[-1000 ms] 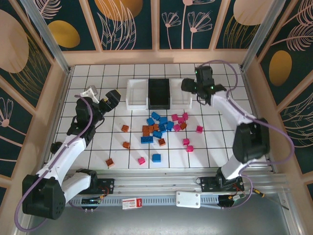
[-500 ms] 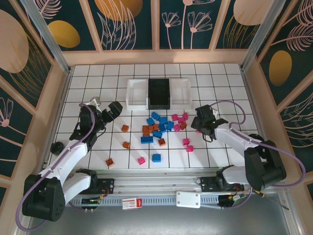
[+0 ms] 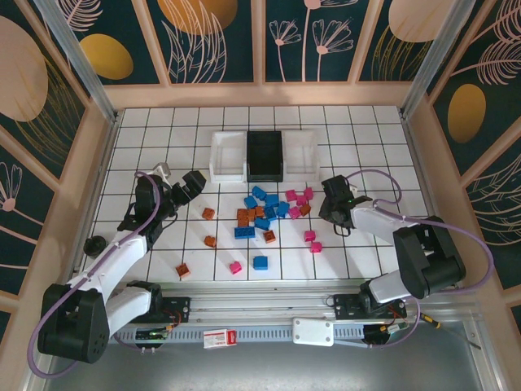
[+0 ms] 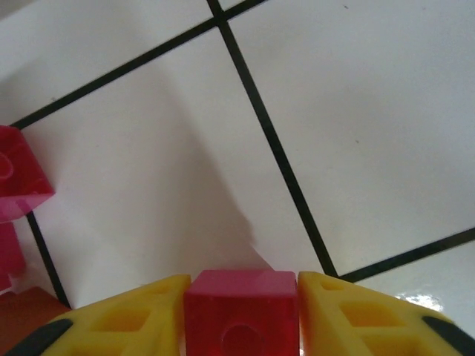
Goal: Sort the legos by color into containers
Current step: Pick up the lego from the middle-right of the table, then place the lego in the container.
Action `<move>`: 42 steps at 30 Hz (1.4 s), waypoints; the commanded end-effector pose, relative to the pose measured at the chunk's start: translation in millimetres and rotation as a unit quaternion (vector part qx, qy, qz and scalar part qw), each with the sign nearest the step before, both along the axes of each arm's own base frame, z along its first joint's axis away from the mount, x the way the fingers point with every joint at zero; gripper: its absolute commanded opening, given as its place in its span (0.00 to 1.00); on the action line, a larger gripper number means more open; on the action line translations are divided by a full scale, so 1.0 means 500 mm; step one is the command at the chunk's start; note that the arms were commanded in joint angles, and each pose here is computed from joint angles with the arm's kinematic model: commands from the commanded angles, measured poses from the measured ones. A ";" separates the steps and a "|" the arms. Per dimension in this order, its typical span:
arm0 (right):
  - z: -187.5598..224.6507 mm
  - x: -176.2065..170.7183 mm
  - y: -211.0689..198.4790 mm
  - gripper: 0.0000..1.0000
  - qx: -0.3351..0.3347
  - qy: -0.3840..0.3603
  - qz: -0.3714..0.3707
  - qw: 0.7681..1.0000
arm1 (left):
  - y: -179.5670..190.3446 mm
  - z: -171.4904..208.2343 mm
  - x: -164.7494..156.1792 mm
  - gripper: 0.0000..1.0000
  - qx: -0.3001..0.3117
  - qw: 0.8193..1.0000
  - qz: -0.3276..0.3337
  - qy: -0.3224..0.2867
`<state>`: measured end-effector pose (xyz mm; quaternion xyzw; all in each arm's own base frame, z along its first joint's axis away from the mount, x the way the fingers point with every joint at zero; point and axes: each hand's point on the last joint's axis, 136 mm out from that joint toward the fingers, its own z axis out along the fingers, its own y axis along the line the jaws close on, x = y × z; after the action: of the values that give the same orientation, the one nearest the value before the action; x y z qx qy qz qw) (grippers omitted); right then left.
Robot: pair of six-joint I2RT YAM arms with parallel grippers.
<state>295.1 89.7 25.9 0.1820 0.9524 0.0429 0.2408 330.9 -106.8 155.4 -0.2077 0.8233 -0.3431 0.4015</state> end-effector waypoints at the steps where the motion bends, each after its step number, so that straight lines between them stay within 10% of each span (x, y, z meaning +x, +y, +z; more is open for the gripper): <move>1: 0.009 0.012 0.015 0.36 0.016 -0.013 0.012 1.000 | -0.003 0.002 -0.009 0.99 0.001 1.000 -0.005 -0.001; 11: 0.219 0.138 0.130 0.24 0.079 -0.150 0.111 0.979 | 0.014 0.005 -0.018 0.99 0.009 1.000 0.015 0.003; 26: 0.219 0.413 0.216 0.30 0.047 -0.187 0.132 0.972 | 0.038 -0.012 -0.046 0.99 0.021 0.998 0.043 0.029; 32: 0.243 0.432 0.224 0.58 0.050 -0.197 0.132 0.970 | 0.039 -0.022 -0.050 0.99 0.022 0.998 0.042 0.036; 42: 0.282 0.311 0.222 0.61 0.075 -0.221 0.142 0.962 | 0.048 -0.056 -0.070 0.92 0.064 0.994 0.045 0.077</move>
<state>467.0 194.0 143.0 0.0505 0.9021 0.1641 0.3959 305.5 -86.7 141.2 -0.2391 0.8437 -0.2861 0.3862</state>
